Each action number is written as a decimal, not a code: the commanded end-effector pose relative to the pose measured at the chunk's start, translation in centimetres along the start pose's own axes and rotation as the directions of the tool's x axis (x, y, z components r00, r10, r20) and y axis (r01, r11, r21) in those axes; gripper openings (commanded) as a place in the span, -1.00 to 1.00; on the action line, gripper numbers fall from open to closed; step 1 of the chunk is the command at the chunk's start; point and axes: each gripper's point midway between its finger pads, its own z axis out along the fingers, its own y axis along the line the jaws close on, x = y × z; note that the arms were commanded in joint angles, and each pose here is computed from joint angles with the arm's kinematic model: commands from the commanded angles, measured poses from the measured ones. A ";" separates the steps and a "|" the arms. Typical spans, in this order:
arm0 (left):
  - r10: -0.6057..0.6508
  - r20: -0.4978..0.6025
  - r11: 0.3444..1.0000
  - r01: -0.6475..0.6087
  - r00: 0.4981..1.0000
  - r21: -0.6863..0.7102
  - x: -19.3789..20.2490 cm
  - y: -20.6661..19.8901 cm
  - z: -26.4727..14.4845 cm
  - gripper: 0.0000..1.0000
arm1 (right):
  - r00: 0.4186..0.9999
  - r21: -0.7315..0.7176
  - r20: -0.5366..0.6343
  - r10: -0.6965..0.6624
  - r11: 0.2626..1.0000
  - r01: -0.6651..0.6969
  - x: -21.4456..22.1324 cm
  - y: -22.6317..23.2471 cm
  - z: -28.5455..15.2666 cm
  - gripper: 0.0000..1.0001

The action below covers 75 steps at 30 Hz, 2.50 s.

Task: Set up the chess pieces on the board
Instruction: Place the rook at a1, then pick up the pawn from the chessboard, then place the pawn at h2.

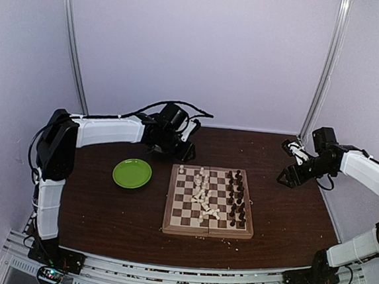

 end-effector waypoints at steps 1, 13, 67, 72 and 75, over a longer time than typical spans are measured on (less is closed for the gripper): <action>0.059 0.051 0.993 -0.063 0.997 0.101 -3.0 -2.8 0.3 -0.26 | 1.000 0.005 0.003 -0.013 1.000 0.013 -0.6 0.1 -0.4 0.53; 0.006 -0.037 0.987 0.000 0.999 0.160 -0.5 -3.8 4.5 -0.25 | 1.000 -0.003 -0.001 -0.020 1.000 0.020 -0.5 0.3 -0.4 0.53; 0.091 0.142 0.992 -0.102 0.986 0.074 -5.7 -4.0 -6.7 -0.97 | 0.985 -0.083 0.131 -0.111 0.989 0.123 -3.7 4.2 -3.1 0.61; 0.112 0.103 0.990 -0.120 0.988 0.079 -0.3 -4.7 -9.4 -0.97 | 0.955 -0.156 0.159 -0.250 0.949 0.274 -5.8 8.5 -3.7 0.58; 0.174 0.079 0.981 -0.180 0.982 0.078 2.9 -6.0 -10.6 -0.97 | 0.937 -0.191 0.151 -0.315 0.921 0.340 -6.9 11.2 -3.2 0.57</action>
